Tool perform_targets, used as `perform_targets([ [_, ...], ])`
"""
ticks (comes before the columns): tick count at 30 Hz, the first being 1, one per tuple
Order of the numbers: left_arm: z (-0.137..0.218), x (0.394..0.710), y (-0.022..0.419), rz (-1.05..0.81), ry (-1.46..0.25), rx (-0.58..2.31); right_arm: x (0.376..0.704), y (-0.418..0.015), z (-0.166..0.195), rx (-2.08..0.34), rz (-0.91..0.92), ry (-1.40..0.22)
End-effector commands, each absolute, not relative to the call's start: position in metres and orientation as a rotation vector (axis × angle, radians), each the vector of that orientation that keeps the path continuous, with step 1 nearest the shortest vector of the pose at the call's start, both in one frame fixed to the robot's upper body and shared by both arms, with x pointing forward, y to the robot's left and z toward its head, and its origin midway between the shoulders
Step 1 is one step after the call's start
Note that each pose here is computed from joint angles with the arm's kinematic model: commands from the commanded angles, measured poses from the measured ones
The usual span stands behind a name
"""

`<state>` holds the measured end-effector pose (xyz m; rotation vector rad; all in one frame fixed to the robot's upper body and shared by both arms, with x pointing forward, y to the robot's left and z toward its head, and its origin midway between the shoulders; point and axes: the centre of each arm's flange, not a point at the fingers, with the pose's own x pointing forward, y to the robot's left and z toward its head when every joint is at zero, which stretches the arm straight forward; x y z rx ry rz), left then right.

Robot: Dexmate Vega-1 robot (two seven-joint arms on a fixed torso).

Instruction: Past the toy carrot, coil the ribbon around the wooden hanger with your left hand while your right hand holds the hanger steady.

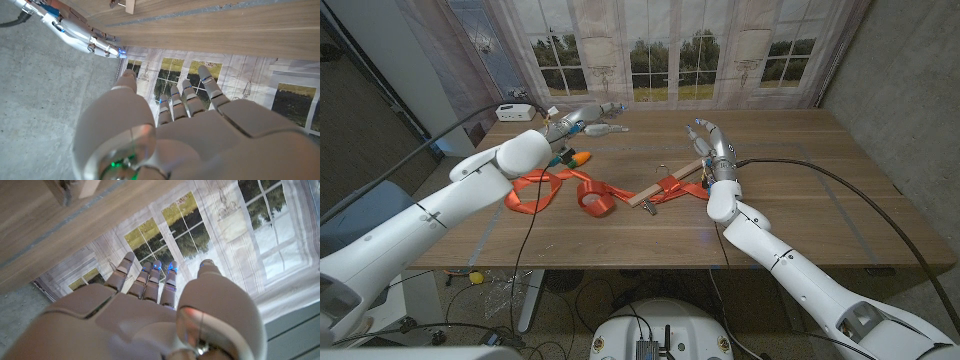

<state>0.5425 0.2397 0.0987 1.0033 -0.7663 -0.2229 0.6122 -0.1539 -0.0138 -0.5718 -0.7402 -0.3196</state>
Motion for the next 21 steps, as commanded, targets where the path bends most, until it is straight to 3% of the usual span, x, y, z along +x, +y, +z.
perform_targets([
  [1, 0.102, 0.557, 0.28, -0.263, -0.851, 0.831, 0.585, -0.155, -0.003, -0.234, -0.245, -0.933],
  [11, 0.104, 0.573, 0.307, -0.367, -0.892, 0.719, 0.569, -0.147, -0.009, -0.122, -0.15, -0.946],
  [21, 0.1, 0.595, 0.319, -0.398, -0.873, 0.646, 0.549, -0.147, -0.026, -0.095, -0.198, -0.958],
])
